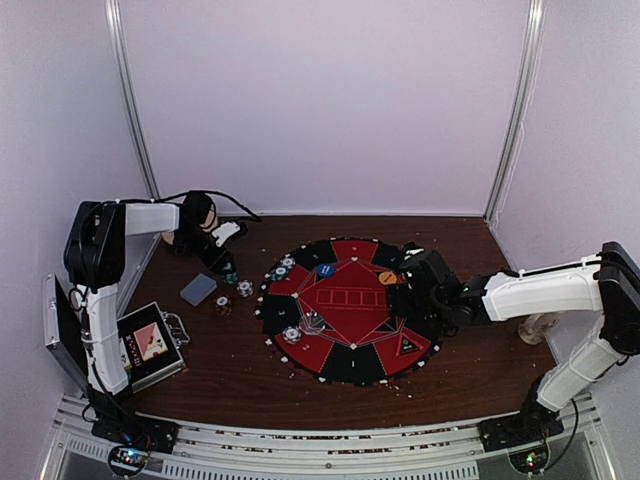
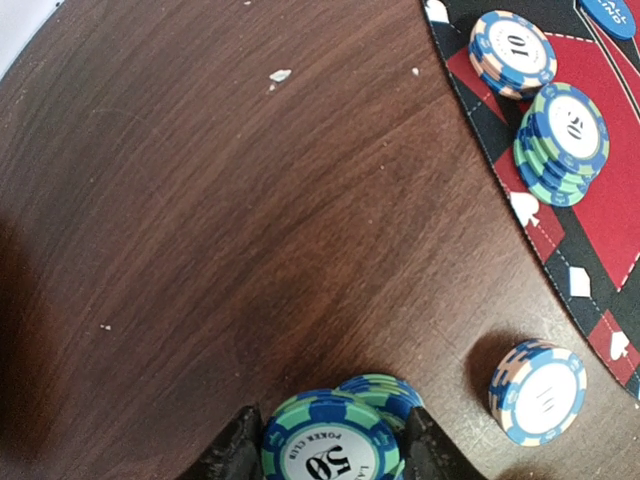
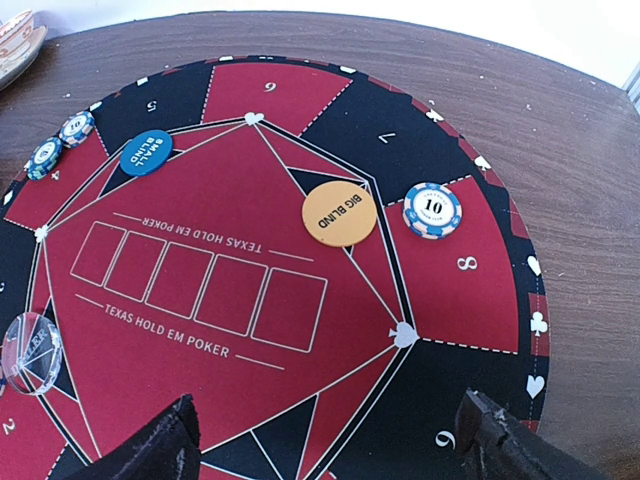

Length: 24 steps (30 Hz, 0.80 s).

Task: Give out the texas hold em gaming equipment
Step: Pick up the pile of poker chips from the pile of poker chips.

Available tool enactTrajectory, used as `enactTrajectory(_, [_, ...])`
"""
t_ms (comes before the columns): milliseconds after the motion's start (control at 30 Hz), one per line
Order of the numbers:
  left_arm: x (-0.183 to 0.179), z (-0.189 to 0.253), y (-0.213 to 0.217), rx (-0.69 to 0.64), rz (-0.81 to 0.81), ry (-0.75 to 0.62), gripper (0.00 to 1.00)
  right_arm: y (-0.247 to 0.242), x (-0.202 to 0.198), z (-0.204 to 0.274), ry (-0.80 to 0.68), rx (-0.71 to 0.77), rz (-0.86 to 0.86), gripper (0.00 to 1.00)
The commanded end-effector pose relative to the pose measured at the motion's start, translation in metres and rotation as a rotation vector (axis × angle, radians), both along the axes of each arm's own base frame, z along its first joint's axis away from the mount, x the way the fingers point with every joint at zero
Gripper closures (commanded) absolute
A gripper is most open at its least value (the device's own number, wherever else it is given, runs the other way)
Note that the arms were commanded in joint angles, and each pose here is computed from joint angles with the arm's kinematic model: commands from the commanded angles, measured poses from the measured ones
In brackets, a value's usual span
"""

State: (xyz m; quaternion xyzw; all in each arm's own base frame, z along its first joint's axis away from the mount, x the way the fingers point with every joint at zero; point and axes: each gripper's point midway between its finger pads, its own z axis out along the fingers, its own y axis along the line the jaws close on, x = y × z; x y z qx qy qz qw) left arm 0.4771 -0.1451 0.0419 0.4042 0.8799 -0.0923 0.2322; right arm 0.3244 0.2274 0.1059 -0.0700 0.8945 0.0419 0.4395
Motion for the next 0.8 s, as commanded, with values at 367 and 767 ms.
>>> enactTrajectory(367, [-0.011,0.008,0.002,-0.027,-0.009,0.005,0.66,0.004,0.003,0.014,-0.031,0.016,-0.001,0.10])
enactTrajectory(767, [-0.007,0.018,0.001,-0.032,-0.003,-0.019,0.75,0.004,0.003,0.015,-0.032,0.018,-0.001,0.10])
